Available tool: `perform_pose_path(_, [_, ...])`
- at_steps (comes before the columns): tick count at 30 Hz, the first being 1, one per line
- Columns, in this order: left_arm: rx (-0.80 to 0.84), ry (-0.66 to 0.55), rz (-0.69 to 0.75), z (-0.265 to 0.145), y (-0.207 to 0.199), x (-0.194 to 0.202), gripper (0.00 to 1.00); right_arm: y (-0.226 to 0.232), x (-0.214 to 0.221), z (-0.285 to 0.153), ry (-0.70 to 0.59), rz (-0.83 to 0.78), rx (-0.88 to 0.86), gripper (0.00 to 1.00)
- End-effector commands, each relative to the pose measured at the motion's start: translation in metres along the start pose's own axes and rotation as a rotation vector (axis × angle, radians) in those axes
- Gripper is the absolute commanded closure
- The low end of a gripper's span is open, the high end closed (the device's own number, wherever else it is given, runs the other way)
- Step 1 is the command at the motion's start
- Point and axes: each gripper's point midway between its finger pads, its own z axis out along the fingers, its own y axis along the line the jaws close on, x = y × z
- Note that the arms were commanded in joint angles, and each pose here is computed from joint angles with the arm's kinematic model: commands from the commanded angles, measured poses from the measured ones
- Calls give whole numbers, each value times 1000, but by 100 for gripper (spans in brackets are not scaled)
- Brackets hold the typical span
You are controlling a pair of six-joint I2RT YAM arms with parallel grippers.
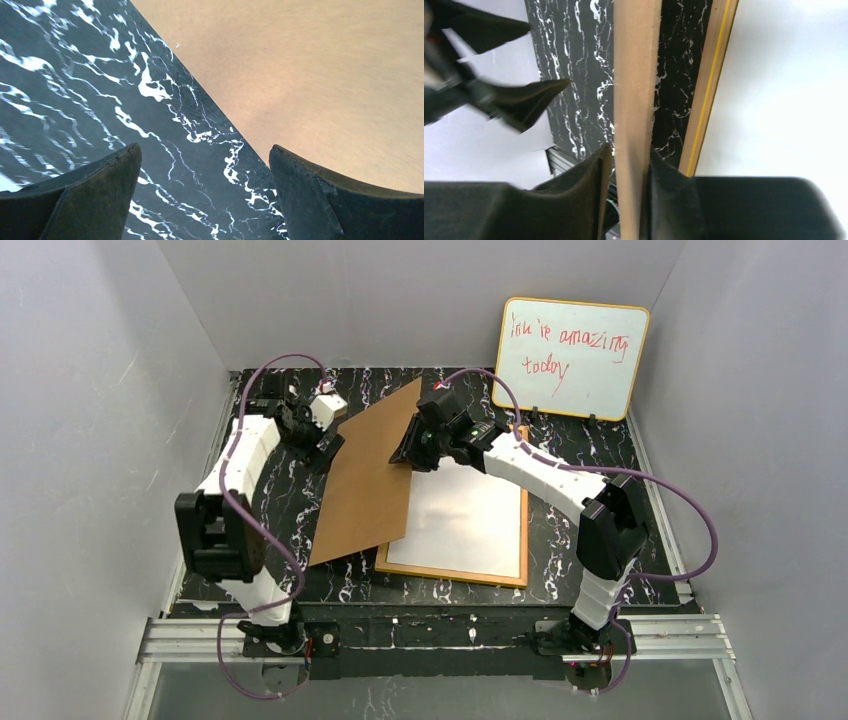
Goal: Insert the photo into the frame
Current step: Pick up the photo frame item at the center of the board.
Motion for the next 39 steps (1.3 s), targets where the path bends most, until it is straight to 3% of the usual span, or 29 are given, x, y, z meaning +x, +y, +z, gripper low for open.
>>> perform_pose_path(1, [80,-86,142,-40,-35,-6,2,12,-12,-20,-56,-16,-35,72])
perform_pose_path(4, [127,-132,200,-59,-62,1,2,11,-11,-17,-48,-6,-39,93])
perform_pose_path(7, [173,-200,318,-81,-96,12,2,10,-10,-12,-30,19,-21,99])
perform_pose_path(13, [127,-382,628,-128,-144,24,2,44,-29,-19,-36,162,-101,99])
perform_pose_path(20, [-39,-439,886,-147,-158,43,2,77,-48,-30,15,366,-265,99])
perform_pose_path(28, [-81,-488,930,-156,-161,37,4,79,-46,-49,61,445,-358,99])
perform_pose_path(33, [-198,-531,898,-158,-145,25,10,81,-36,-53,127,484,-411,99])
perform_pose_path(39, [-206,-521,864,-154,-140,25,17,85,-29,-60,173,542,-486,99])
